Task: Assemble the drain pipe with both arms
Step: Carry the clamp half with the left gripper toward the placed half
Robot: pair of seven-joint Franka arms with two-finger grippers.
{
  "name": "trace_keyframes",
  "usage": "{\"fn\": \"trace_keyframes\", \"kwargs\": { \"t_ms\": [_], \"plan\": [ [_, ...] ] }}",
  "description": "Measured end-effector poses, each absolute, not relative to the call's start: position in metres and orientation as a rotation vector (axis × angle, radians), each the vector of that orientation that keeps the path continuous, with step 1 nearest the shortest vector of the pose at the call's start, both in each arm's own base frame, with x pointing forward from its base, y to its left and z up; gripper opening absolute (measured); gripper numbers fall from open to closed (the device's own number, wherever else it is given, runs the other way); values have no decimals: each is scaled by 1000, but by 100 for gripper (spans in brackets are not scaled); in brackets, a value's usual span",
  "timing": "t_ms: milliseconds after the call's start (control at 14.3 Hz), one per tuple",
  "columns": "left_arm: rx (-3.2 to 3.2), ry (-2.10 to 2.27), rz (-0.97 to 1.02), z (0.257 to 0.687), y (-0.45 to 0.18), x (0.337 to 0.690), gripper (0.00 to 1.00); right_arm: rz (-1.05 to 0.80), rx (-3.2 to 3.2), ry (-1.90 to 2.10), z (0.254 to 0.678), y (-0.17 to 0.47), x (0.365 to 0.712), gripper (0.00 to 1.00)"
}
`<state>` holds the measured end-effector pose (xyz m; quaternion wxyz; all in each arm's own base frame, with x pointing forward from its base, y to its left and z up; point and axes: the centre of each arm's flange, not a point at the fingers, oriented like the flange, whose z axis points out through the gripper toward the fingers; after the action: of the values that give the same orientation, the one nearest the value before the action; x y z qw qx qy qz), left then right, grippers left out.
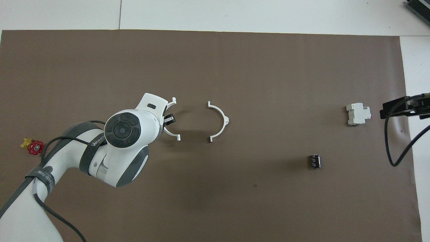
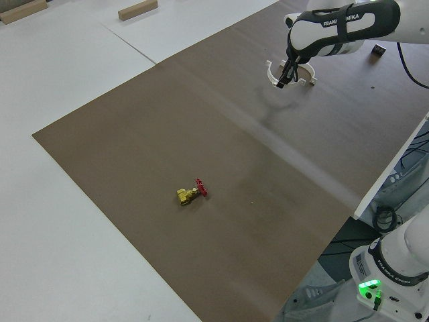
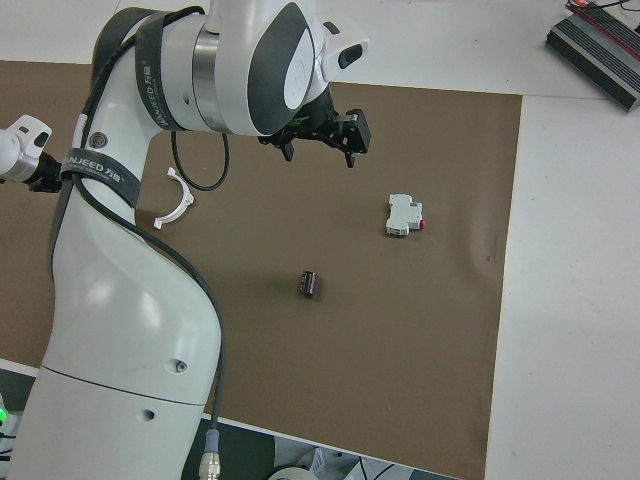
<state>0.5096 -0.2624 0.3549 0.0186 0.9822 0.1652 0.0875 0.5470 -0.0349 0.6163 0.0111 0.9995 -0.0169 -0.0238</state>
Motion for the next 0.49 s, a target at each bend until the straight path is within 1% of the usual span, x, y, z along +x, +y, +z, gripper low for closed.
{"fn": "trace_keyframes", "kwargs": {
  "t_ms": [280,490],
  "plan": [
    [3076,488,276,345,-263,516,19,-74,3118,-54,616,-35,547,100],
    [3071,484,287,348,-265,519,19,-74,3118,-53,616,-35,547,100]
  ]
}}
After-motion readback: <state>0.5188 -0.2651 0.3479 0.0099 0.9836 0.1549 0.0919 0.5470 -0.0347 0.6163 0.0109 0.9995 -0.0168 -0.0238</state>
